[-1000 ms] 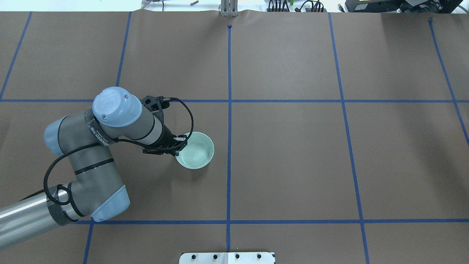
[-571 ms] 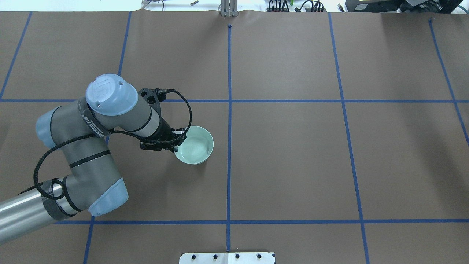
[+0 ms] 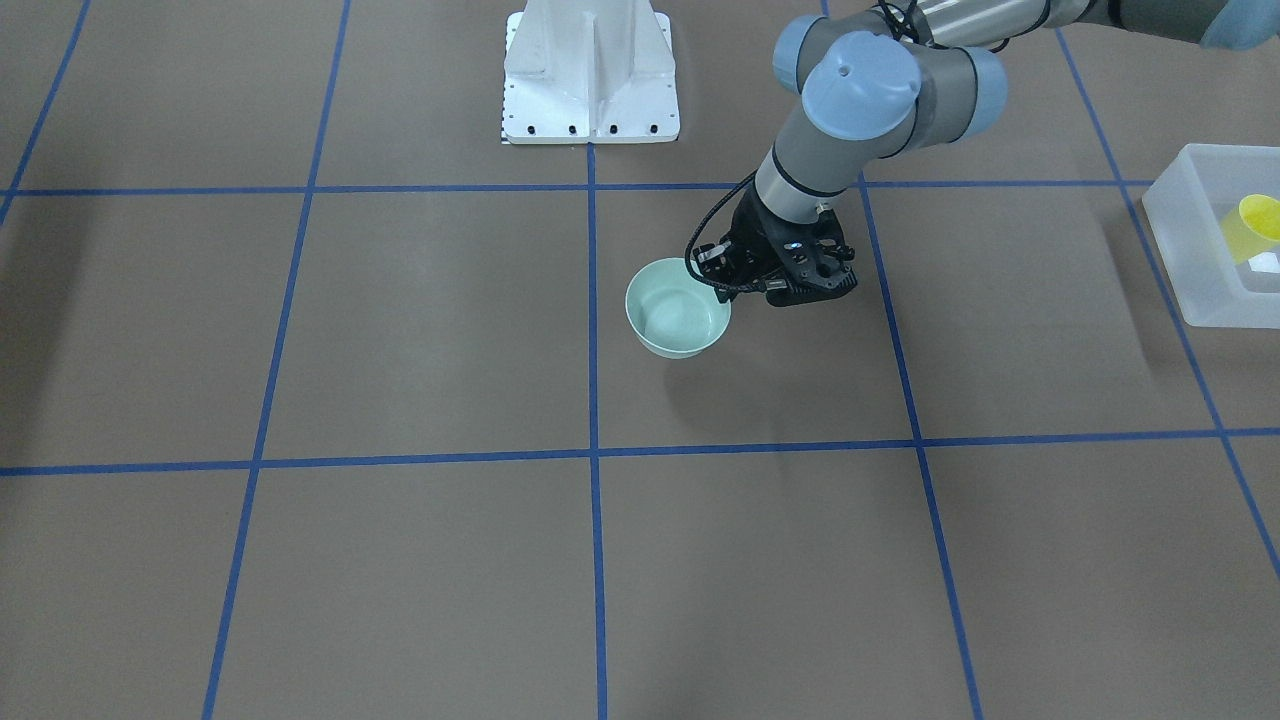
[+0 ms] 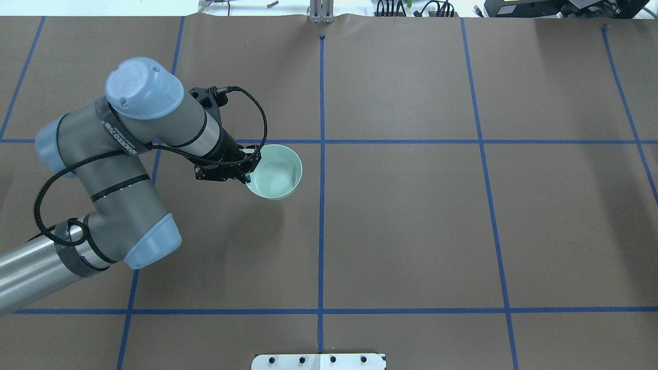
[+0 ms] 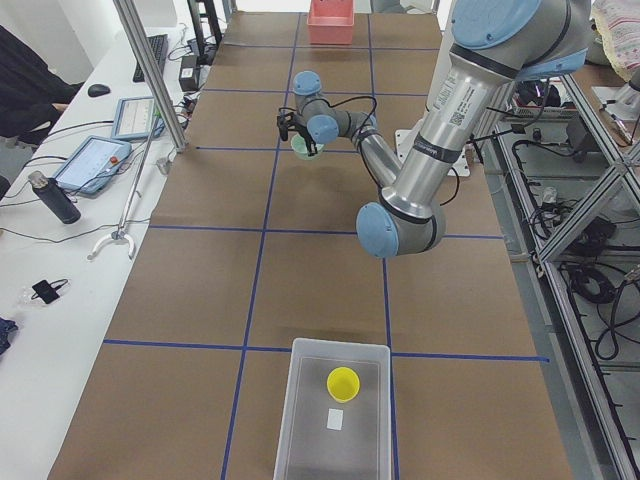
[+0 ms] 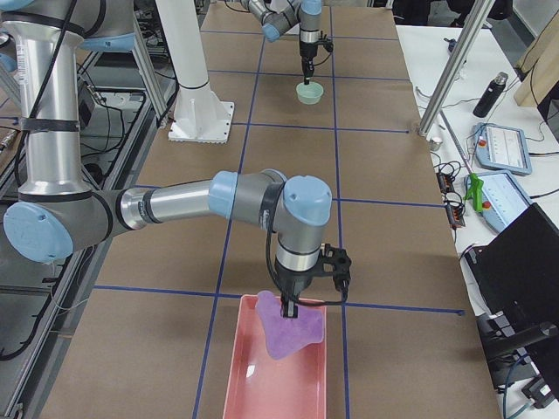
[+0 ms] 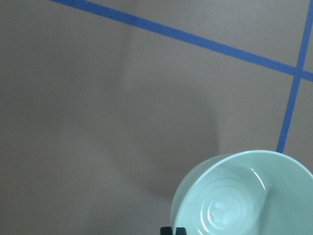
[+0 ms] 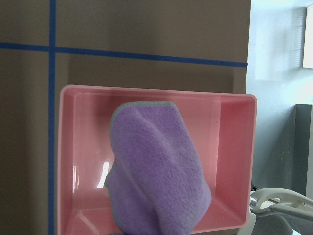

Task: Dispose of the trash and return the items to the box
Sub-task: 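Lift the green bowl with the left gripper and carry it off the table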

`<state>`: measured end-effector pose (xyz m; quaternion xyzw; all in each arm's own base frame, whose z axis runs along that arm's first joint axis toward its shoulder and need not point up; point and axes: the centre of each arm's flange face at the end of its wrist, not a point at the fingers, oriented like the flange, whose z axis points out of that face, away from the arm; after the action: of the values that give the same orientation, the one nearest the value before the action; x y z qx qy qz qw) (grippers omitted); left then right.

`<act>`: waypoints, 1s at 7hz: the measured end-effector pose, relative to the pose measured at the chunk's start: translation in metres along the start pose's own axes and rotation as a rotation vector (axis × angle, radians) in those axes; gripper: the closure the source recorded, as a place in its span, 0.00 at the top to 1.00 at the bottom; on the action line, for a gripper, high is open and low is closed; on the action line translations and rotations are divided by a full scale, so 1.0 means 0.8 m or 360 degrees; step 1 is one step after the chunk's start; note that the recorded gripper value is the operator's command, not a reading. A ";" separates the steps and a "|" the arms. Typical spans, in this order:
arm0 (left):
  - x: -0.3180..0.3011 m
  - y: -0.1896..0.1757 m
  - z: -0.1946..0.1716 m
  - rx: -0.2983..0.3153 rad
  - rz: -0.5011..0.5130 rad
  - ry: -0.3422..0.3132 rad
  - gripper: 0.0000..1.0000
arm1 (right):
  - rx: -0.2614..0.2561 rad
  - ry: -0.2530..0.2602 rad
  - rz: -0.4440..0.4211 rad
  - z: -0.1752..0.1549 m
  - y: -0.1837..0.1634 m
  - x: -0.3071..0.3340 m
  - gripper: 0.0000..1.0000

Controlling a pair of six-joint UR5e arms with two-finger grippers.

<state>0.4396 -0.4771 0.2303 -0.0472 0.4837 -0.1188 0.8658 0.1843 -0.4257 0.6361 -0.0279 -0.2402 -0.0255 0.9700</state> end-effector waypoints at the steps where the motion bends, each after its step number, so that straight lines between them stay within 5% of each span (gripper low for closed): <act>1: -0.001 -0.018 -0.018 0.0007 -0.0013 0.0012 0.00 | 0.0023 0.0004 -0.0029 0.057 0.003 0.033 0.99; 3: -0.010 -0.043 -0.041 0.0015 -0.0016 0.0024 0.00 | 0.0093 -0.0005 -0.0059 0.138 0.009 0.072 1.00; 4: -0.024 -0.064 -0.059 0.0011 -0.0010 0.0027 0.00 | 0.0146 -0.0053 -0.0065 0.143 0.007 0.071 1.00; 7: -0.110 -0.157 -0.149 0.0105 0.0152 -0.0090 0.00 | 0.0334 -0.0395 0.0091 0.092 -0.016 0.017 1.00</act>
<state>0.2738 -0.5726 0.2646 0.0011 0.4565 -0.0918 0.8850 0.1611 -0.4343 0.7076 0.0638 -0.3585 0.0312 0.9308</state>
